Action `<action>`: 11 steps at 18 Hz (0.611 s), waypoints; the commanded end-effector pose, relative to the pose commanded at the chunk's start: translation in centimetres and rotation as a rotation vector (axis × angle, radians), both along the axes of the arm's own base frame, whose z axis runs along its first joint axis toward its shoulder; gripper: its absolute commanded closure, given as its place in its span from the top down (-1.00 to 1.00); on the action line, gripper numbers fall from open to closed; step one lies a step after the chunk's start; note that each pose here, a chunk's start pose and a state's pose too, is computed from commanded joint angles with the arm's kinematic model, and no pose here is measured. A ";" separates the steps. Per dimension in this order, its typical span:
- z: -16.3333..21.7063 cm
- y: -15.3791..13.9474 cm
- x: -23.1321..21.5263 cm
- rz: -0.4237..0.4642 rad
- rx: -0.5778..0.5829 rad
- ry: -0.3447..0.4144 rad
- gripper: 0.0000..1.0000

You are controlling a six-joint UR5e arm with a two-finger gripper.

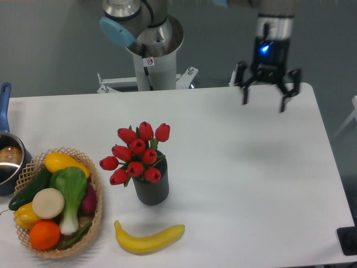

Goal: Insert the flowers into the vase

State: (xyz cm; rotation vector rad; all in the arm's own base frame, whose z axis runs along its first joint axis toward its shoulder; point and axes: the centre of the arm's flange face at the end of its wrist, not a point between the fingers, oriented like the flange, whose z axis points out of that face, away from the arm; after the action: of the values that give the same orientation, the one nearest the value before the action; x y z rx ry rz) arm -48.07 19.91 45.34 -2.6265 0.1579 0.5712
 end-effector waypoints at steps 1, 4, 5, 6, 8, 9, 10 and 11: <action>0.6 -0.4 0.0 -0.014 -0.036 0.003 1.00; 2.6 -2.5 -0.7 -0.104 -0.172 -0.002 1.00; 3.4 -3.9 -1.2 -0.125 -0.208 -0.010 1.00; 4.3 -5.2 -1.6 -0.144 -0.231 -0.020 1.00; 6.2 -7.8 -2.4 -0.179 -0.255 -0.036 1.00; 6.9 -9.2 -2.7 -0.203 -0.266 -0.046 1.00; 7.4 -10.8 -3.0 -0.223 -0.277 -0.051 1.00; 7.4 -12.1 -3.1 -0.243 -0.285 -0.051 1.00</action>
State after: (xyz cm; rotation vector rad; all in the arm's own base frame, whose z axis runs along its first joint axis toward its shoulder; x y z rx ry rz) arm -51.19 7.82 52.74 -2.8321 0.5722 0.4235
